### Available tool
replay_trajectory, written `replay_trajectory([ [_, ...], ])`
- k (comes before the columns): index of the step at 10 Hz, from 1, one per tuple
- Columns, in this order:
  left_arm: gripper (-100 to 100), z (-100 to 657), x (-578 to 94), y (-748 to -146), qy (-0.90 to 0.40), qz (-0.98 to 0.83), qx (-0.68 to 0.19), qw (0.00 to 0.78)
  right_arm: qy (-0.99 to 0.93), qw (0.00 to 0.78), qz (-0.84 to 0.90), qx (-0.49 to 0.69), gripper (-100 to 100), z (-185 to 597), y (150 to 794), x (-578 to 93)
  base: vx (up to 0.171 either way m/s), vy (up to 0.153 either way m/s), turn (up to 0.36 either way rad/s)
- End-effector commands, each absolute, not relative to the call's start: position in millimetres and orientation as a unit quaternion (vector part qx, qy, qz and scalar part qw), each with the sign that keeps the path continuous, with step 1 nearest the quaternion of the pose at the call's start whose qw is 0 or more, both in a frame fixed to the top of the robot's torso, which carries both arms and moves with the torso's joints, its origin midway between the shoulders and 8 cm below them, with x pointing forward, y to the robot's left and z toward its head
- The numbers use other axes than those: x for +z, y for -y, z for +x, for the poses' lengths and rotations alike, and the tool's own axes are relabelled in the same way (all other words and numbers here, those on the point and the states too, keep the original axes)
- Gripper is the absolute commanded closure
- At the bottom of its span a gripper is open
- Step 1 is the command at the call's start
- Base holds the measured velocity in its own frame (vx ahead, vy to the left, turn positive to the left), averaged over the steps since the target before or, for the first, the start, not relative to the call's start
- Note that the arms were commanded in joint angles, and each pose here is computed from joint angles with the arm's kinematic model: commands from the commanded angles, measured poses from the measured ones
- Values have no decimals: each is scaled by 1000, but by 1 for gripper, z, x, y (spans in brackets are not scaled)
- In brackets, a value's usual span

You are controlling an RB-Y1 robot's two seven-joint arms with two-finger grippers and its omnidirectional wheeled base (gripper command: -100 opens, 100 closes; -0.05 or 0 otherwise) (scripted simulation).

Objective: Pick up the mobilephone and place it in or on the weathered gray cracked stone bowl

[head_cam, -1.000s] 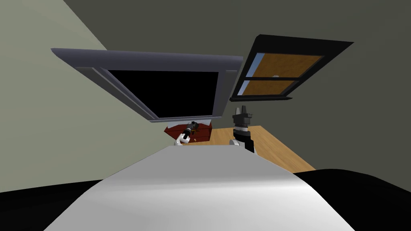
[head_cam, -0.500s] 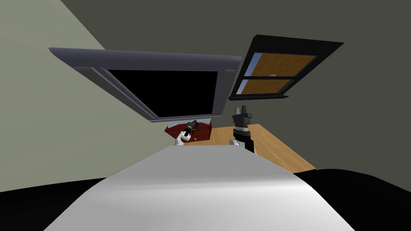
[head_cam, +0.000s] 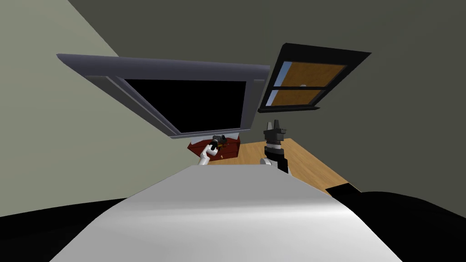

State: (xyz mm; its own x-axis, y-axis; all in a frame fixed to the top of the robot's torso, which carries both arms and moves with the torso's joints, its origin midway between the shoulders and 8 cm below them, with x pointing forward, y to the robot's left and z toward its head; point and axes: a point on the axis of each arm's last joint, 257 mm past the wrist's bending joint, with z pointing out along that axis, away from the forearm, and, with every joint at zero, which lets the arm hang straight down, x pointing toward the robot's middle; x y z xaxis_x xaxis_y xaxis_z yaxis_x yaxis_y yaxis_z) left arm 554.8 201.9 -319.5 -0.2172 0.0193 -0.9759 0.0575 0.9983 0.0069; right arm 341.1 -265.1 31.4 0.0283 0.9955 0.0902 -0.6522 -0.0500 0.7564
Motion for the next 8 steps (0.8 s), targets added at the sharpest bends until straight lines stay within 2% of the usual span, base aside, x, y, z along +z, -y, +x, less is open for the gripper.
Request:
replay_trajectory([
  [1,-100,560,-310,-199,-780,20,-12,625,-262,638,328,646,0,341,265,31,-68,36,-64],
  [2,-100,558,-314,-200,-780,22,-14,625,-262,638,328,646,0,341,265,31,-27,16,-14],
  [3,0,558,-314,-201,-781,21,-13,625,-262,638,328,646,0,341,265,31,-6,3,2],
  [8,0,558,-314,-201,-781,21,-13,625,-262,638,328,646,0,341,265,31,0,0,0],
])
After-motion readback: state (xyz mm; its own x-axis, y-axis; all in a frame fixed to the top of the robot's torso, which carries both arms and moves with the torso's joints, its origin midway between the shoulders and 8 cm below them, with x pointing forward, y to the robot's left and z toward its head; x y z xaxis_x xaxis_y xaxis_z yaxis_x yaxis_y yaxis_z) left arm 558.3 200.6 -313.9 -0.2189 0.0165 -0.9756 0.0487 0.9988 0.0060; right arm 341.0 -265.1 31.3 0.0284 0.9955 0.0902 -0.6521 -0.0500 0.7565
